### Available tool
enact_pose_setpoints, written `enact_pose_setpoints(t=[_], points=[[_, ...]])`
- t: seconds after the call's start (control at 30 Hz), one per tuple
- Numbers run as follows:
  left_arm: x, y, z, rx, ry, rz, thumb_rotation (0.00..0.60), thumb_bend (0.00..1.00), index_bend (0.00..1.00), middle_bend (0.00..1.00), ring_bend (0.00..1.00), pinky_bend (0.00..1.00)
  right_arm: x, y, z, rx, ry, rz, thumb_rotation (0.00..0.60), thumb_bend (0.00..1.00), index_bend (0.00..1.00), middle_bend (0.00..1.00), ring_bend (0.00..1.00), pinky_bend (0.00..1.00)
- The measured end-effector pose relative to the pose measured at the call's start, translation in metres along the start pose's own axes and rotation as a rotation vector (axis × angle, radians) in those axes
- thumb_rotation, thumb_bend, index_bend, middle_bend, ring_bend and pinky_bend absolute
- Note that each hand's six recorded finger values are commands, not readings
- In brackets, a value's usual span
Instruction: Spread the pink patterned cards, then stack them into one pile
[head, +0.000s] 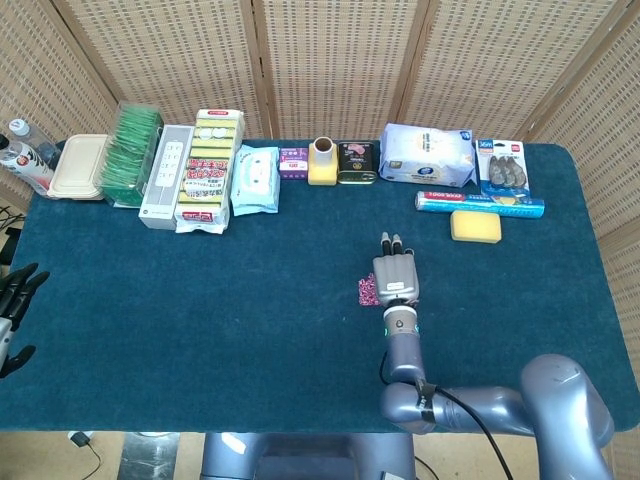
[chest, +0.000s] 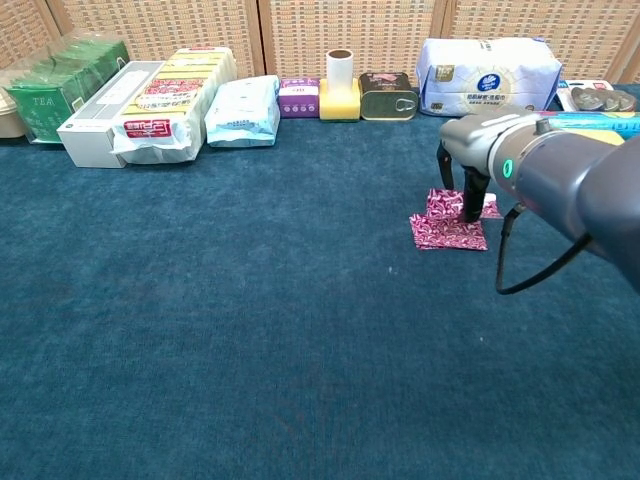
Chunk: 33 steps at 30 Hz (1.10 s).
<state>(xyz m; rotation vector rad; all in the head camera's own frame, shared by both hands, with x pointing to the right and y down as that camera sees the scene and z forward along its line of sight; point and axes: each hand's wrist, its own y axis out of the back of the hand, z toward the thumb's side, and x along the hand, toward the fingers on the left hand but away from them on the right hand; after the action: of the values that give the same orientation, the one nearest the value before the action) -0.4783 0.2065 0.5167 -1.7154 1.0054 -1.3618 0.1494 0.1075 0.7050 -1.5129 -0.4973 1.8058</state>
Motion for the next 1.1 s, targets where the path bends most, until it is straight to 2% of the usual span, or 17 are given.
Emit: enact_pose_setpoints(t=[0.3, 0.63, 1.1], points=[[-0.001, 0.002, -0.001, -0.011, -0.012, -0.002, 0.600, 0.09, 0.00, 0.00, 0.00, 0.08, -0.001, -0.007, 0.008, -0.019, -0.087, 0.023, 0.600, 0.33, 0.41, 0.02, 0.00, 0.27], [-0.002, 0.003, -0.002, -0.013, -0.013, 0.001, 0.600, 0.09, 0.00, 0.00, 0.00, 0.08, -0.001, -0.015, 0.016, 0.015, -0.051, 0.061, 0.600, 0.33, 0.41, 0.02, 0.00, 0.27], [-0.002, 0.003, -0.002, -0.012, -0.011, 0.006, 0.600, 0.09, 0.00, 0.00, 0.00, 0.08, -0.003, -0.014, 0.016, 0.034, -0.046, 0.070, 0.600, 0.33, 0.36, 0.02, 0.00, 0.27]])
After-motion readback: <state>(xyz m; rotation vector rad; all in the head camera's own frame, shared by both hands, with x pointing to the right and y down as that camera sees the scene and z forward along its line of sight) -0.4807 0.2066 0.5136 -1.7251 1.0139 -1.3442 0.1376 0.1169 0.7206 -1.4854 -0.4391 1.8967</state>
